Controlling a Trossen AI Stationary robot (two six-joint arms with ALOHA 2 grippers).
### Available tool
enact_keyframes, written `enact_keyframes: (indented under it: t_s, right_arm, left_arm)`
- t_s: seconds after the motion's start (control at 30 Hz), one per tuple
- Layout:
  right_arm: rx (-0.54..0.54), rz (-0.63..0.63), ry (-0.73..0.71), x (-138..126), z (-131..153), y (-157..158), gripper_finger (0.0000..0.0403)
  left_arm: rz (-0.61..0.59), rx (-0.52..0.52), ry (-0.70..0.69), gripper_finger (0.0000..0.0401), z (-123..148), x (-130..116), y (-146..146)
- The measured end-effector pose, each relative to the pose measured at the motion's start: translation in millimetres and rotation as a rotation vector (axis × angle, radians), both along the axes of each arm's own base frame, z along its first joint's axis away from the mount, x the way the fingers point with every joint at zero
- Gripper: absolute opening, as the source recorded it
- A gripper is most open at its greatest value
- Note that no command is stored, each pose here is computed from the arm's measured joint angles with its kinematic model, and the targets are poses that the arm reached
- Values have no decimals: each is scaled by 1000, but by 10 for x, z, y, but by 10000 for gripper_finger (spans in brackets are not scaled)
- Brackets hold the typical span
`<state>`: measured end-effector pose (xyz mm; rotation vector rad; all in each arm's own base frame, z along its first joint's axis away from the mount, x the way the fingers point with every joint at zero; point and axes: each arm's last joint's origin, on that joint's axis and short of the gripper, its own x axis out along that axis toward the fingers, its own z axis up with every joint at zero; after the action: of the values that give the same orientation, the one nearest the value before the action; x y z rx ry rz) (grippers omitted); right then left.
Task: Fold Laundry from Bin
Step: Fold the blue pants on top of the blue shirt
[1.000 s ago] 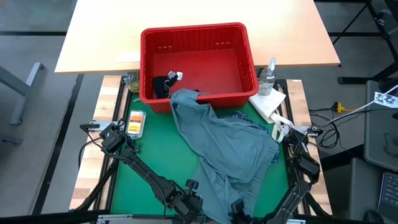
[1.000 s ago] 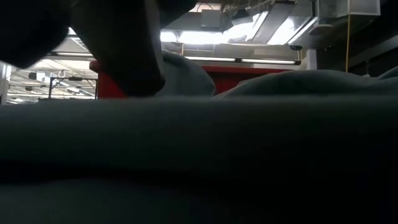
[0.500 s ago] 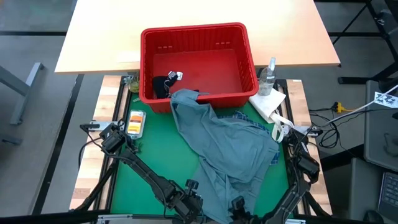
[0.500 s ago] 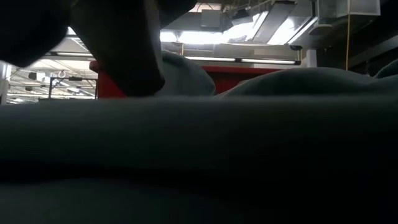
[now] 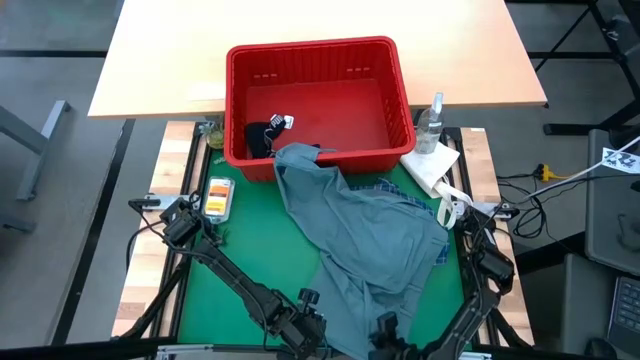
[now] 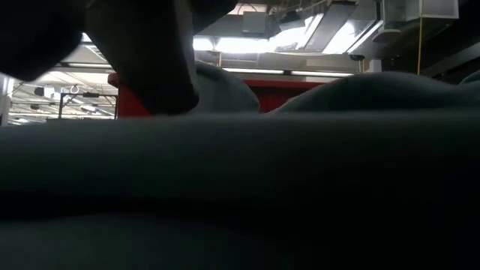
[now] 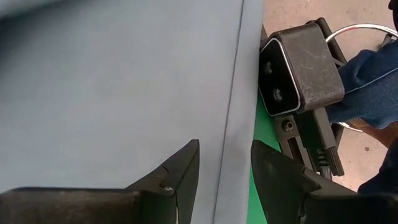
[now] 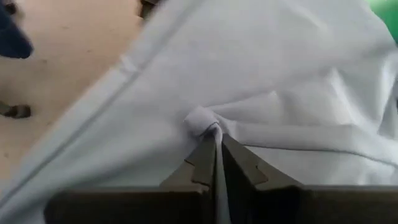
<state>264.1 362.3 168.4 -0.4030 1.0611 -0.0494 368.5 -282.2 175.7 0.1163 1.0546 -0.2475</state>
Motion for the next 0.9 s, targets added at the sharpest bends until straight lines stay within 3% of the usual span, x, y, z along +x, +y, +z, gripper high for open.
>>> enact_keyframes:
  t_s: [0.17, 0.43, 0.63, 0.9]
  right_arm:
    - [-37, -175, -11, -138, 61, -98, 5]
    - [-174, -406, -8, -513, 178, -196, 11]
    - [-151, -441, 97, -563, 141, -191, 8]
    - [-150, -463, 144, -460, 137, -260, 42]
  left_arm:
    - [0, 0, 0, 139, 0, 0, 0]
    - [0, 0, 0, 139, -1, 0, 0]
    - [0, 1, -5, 139, 1, 5, 2]
    - [40, 45, -71, 139, 17, 55, 34]
